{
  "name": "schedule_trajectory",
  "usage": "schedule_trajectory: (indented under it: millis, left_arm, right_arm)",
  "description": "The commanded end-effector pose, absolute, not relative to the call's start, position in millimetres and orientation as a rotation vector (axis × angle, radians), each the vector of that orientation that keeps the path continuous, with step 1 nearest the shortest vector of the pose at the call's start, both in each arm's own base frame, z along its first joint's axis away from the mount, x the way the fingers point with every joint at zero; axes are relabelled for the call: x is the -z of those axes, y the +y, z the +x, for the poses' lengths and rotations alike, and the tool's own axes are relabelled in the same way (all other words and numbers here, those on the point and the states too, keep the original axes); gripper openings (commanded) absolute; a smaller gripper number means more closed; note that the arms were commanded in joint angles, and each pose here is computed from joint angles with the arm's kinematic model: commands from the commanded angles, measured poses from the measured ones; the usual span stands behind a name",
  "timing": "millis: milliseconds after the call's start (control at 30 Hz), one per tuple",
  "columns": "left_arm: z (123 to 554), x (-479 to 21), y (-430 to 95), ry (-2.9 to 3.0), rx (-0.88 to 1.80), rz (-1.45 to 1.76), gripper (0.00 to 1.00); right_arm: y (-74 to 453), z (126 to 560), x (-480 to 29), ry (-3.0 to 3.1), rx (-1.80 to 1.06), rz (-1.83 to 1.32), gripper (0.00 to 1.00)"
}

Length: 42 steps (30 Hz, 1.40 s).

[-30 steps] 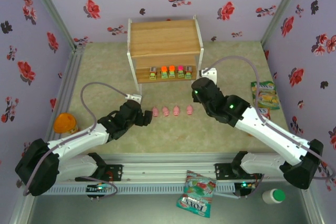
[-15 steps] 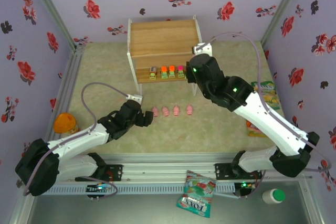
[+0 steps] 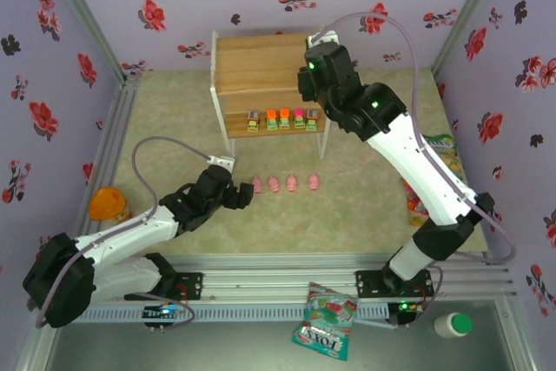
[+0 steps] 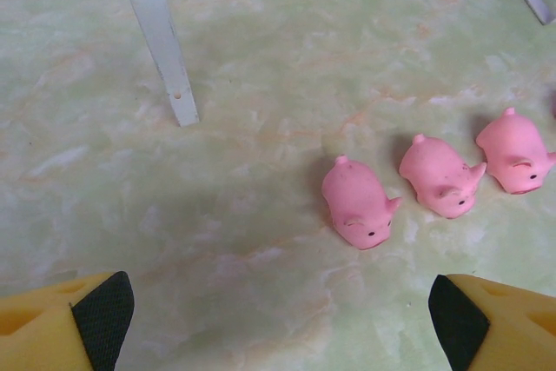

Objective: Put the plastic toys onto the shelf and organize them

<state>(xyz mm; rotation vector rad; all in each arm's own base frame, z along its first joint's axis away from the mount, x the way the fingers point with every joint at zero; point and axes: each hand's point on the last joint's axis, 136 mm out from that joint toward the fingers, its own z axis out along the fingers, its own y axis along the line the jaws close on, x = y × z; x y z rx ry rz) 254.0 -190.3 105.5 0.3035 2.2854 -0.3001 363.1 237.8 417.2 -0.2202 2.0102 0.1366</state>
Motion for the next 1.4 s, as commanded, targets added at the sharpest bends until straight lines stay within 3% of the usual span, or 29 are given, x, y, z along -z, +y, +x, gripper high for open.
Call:
schedule_trajectory:
  millis: [0,433,1367]
  left_arm:
    - [259,-121,-194,2.246,0.329,0.298,0.93]
    - [257,-123,-192,2.239,0.336,0.293,0.93]
    - [258,-123,-192,2.239,0.334,0.295,0.93]
  right_arm:
    - [241,365,-413,2.056,-0.133,-0.293,0.28]
    - [235,392,-390,2.162,-0.068,-0.330,0.28]
    - [230,408,-367,2.233,-0.037,-0.346,0.30]
